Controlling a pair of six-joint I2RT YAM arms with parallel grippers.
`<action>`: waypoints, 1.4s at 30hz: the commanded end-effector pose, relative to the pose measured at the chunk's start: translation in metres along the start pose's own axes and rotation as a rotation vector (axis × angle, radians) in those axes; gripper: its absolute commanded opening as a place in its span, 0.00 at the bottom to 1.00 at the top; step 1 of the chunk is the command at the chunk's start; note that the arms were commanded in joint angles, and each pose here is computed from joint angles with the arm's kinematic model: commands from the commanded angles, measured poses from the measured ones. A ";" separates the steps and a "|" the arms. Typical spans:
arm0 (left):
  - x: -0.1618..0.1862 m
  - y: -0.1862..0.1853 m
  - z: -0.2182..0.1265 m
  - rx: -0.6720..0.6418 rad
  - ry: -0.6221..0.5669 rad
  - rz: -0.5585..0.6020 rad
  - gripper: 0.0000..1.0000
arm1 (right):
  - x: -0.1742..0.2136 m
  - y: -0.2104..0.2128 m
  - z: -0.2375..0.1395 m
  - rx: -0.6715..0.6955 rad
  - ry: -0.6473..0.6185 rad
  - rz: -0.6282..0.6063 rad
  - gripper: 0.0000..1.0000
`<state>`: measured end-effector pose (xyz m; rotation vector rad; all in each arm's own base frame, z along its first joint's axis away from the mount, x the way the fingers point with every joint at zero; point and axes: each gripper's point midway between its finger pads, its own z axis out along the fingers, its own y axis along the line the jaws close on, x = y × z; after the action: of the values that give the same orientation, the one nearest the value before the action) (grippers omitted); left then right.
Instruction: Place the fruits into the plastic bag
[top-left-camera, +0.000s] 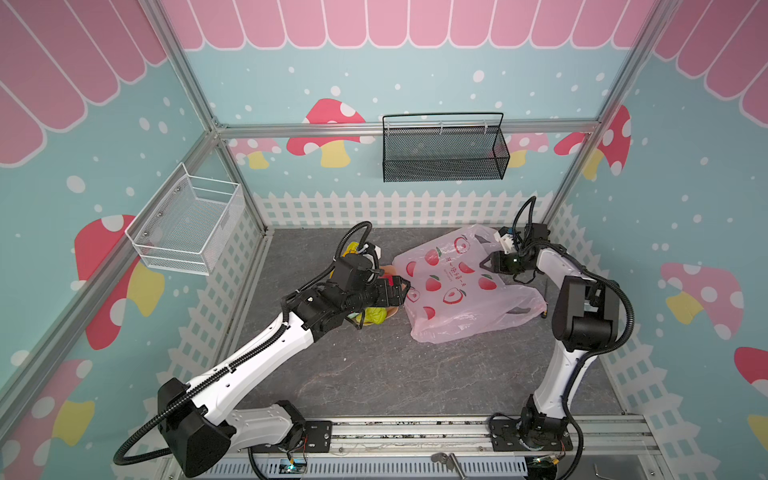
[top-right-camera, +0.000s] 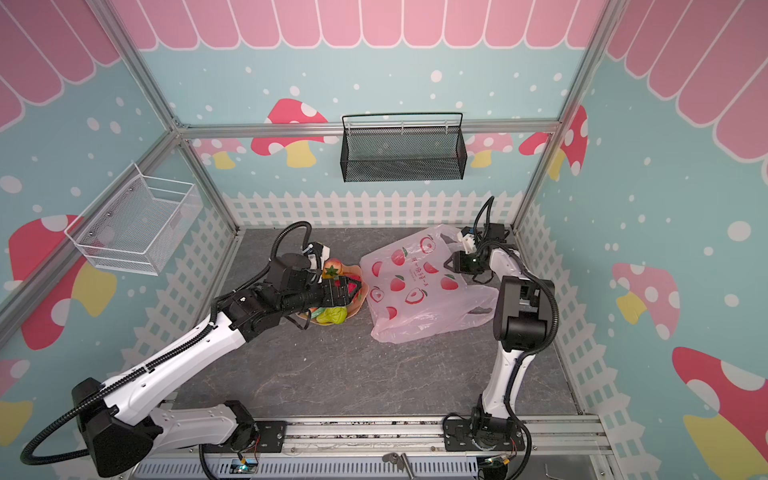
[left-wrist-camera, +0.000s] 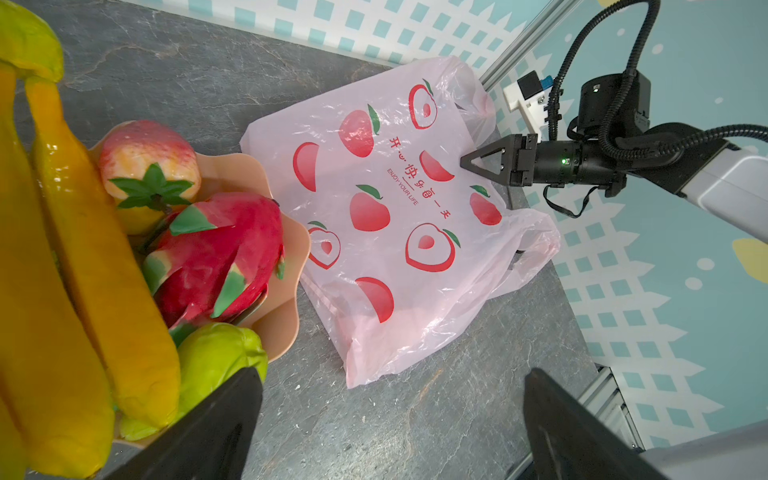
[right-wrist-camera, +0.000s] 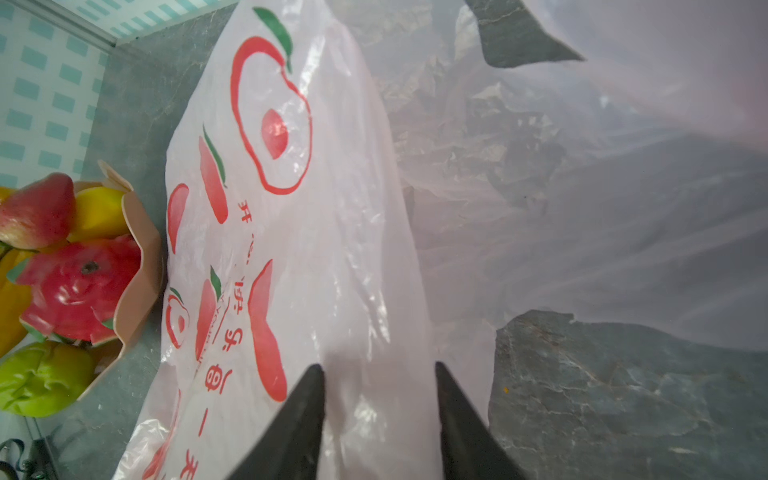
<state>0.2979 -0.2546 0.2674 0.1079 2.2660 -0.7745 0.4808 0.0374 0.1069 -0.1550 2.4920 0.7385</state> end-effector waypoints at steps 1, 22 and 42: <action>-0.006 -0.011 0.001 0.030 0.005 0.012 0.99 | -0.015 0.021 -0.022 -0.027 -0.064 -0.051 0.21; -0.005 -0.018 0.015 0.064 0.027 0.016 0.99 | -0.123 0.050 -0.168 0.258 -0.438 0.069 0.00; 0.010 -0.026 0.061 0.078 0.098 -0.039 0.98 | -0.042 0.108 -0.134 -0.093 -0.910 1.117 0.18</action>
<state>0.3171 -0.3014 0.2314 0.1632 2.3510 -0.8504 0.4325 0.0638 0.2549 1.1169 1.7372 0.9127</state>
